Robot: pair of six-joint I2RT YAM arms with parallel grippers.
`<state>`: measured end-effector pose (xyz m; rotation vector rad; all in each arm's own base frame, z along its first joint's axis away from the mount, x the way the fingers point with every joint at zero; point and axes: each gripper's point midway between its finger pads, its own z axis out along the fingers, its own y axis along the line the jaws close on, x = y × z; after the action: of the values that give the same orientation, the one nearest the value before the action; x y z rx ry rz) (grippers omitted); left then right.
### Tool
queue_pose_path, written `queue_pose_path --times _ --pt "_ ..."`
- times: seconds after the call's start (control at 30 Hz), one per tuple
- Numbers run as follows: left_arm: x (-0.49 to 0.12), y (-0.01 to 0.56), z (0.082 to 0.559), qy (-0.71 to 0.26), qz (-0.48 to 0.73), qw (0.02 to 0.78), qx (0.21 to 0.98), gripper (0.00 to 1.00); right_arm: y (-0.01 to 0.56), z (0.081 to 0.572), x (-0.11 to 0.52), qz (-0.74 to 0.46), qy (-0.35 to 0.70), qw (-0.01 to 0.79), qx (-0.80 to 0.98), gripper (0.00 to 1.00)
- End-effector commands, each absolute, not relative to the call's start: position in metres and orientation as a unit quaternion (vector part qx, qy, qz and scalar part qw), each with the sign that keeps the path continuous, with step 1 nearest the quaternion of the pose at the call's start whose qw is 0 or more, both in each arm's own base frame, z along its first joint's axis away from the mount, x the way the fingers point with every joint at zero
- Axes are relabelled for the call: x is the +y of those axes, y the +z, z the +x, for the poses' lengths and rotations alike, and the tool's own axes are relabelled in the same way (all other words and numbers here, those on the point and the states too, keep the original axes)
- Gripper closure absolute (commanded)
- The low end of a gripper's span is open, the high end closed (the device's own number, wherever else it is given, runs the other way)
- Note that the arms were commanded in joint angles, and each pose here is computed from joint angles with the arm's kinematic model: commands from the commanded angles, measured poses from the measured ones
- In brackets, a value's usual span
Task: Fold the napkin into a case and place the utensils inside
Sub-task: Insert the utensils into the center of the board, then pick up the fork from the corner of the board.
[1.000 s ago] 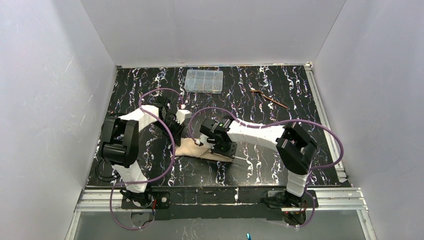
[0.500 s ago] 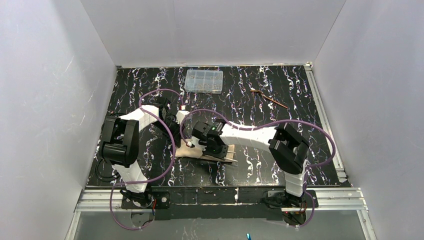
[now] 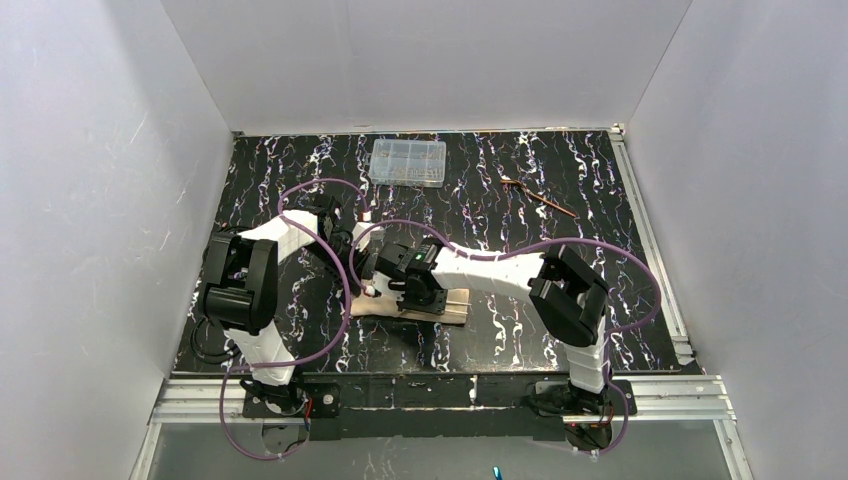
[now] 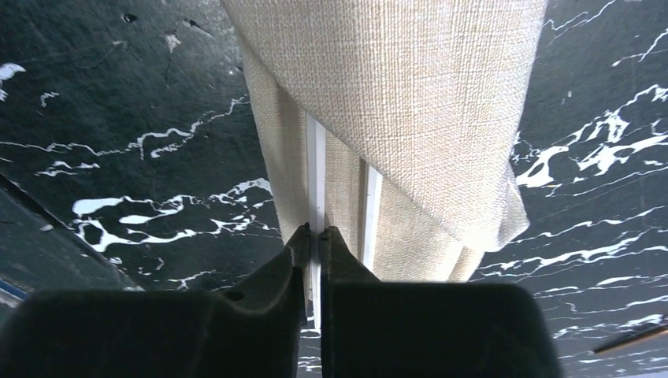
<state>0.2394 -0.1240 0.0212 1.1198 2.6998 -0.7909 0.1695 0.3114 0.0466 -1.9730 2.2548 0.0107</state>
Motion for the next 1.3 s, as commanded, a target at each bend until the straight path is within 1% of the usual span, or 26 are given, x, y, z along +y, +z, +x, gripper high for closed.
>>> queue_pose_path --times 0.0,0.1,0.13,0.17,0.2,0.37,0.43,0.5,0.57,0.6,0.63,0.7,0.77,0.83,0.87,0.9,0.93,0.97,1.0,1.07,1.17,1.27 --pt "-0.128 0.026 0.234 -0.275 0.376 0.047 0.884 0.84 0.059 0.179 0.322 -0.663 0.002 0.103 0.741 0.8" --pt "-0.127 0.025 0.234 -0.274 0.378 0.045 0.883 0.85 0.069 0.174 0.321 -0.659 0.019 0.113 0.743 0.56" --pt "-0.127 0.025 0.234 -0.274 0.378 0.044 0.883 0.85 0.073 0.172 0.322 -0.657 0.027 0.117 0.744 0.38" --pt "-0.126 0.025 0.234 -0.273 0.378 0.043 0.884 0.85 0.079 0.17 0.323 -0.654 0.036 0.125 0.746 0.06" --pt "-0.126 0.025 0.234 -0.272 0.378 0.043 0.884 0.85 0.085 0.168 0.324 -0.65 0.045 0.132 0.747 0.02" --pt "-0.126 0.026 0.235 -0.271 0.379 0.044 0.884 0.86 0.121 0.175 0.326 -0.621 0.058 0.19 0.758 0.01" --pt "-0.126 0.028 0.235 -0.271 0.379 0.043 0.884 0.86 0.141 0.188 0.325 -0.599 0.052 0.232 0.765 0.01" --pt "-0.127 0.03 0.236 -0.273 0.379 0.044 0.883 0.86 0.165 0.216 0.318 -0.546 0.028 0.296 0.783 0.01" --pt "-0.129 0.034 0.237 -0.277 0.376 0.044 0.883 0.86 0.194 0.256 0.299 -0.436 0.001 0.374 0.819 0.01" --pt "-0.13 0.036 0.237 -0.279 0.374 0.044 0.883 0.85 0.206 0.278 0.285 -0.371 0.002 0.403 0.837 0.01" --pt "-0.13 0.038 0.238 -0.281 0.372 0.044 0.884 0.84 0.216 0.297 0.274 -0.315 0.031 0.421 0.85 0.01" --pt "-0.131 0.044 0.24 -0.282 0.368 0.047 0.885 0.79 0.227 0.34 0.244 -0.205 0.087 0.448 0.866 0.01" --pt "-0.131 0.051 0.242 -0.281 0.366 0.052 0.886 0.72 0.225 0.378 0.204 -0.118 0.068 0.473 0.871 0.01" --pt "-0.13 0.061 0.246 -0.279 0.364 0.06 0.887 0.69 0.212 0.41 0.172 -0.069 0.023 0.472 0.879 0.01" --pt "-0.129 0.067 0.248 -0.278 0.362 0.066 0.887 0.64 0.208 0.426 0.162 -0.057 0.0 0.468 0.882 0.01" --pt "-0.128 0.073 0.249 -0.278 0.362 0.071 0.887 0.46 0.197 0.439 0.153 -0.049 -0.024 0.458 0.887 0.01" --pt "-0.128 0.079 0.25 -0.277 0.362 0.076 0.887 0.17 0.189 0.452 0.146 -0.04 -0.042 0.45 0.891 0.01" --pt "-0.128 0.086 0.253 -0.276 0.363 0.081 0.886 0.04 0.178 0.464 0.139 -0.031 -0.051 0.437 0.897 0.01" --pt "-0.127 0.093 0.254 -0.275 0.364 0.088 0.885 0.02 0.159 0.477 0.135 -0.026 -0.053 0.419 0.906 0.01" --pt "-0.126 0.105 0.255 -0.276 0.363 0.097 0.884 0.02 0.143 0.499 0.129 -0.031 -0.059 0.414 0.908 0.01" --pt "-0.124 0.124 0.252 -0.284 0.36 0.099 0.883 0.02 0.123 0.522 0.123 -0.108 -0.106 0.408 0.9 0.01" --pt "-0.123 0.14 0.252 -0.291 0.353 0.107 0.883 0.02 0.107 0.537 0.119 -0.176 -0.136 0.379 0.898 0.02"
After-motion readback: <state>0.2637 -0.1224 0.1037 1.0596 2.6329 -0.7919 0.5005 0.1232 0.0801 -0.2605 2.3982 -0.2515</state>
